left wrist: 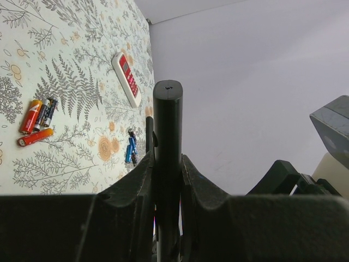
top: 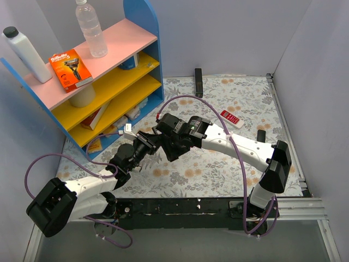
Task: Load the batteries into the remote control
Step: Load the battery cover into the remote control.
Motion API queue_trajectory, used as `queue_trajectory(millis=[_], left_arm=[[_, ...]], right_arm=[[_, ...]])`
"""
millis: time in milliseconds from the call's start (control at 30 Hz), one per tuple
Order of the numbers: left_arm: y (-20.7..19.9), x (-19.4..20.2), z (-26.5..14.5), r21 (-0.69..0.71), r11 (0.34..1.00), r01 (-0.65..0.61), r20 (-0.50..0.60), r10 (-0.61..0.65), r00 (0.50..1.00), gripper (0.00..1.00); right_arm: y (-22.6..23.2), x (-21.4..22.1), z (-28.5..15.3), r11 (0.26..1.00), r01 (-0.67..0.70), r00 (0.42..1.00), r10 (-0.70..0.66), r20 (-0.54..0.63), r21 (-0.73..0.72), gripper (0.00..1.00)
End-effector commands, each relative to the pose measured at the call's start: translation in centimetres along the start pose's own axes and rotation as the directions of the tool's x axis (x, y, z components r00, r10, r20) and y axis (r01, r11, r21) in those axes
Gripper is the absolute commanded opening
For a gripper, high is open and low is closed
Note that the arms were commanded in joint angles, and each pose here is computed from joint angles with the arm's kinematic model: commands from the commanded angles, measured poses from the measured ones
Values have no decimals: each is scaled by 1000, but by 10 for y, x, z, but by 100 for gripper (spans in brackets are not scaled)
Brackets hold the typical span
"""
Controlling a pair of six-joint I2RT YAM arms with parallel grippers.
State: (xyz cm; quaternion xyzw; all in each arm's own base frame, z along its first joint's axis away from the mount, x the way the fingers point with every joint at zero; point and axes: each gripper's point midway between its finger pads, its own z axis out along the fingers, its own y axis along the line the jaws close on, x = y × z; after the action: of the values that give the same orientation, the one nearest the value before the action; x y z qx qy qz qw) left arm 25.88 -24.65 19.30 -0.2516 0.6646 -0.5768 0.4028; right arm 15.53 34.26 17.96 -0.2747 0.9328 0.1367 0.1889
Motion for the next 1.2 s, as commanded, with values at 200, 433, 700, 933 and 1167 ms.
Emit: queue_trajectory(millis=[200, 433, 700, 933, 1167], left_arm=[[-44, -5, -3, 146, 989, 16, 5, -17, 1000, 6], [-44, -3, -3, 144, 989, 27, -3, -27, 1000, 6], [-40, 0, -2, 126, 991, 43, -13, -42, 999, 6], [-30, 3, 2, 76, 995, 59, -22, -57, 998, 6], [-23, 2, 3, 37, 996, 79, -16, -79, 997, 6]], right_arm=[[8, -13, -14, 999, 6, 998, -4, 59, -31, 52], [9, -18, -16, 1000, 4, 997, -2, 77, -30, 53], [9, -23, -20, 1000, 1, 996, 1, 89, -28, 54], [12, -27, -25, 999, 2, 995, 1, 96, -34, 66], [12, -32, -34, 999, 11, 993, -6, 118, -41, 69]])
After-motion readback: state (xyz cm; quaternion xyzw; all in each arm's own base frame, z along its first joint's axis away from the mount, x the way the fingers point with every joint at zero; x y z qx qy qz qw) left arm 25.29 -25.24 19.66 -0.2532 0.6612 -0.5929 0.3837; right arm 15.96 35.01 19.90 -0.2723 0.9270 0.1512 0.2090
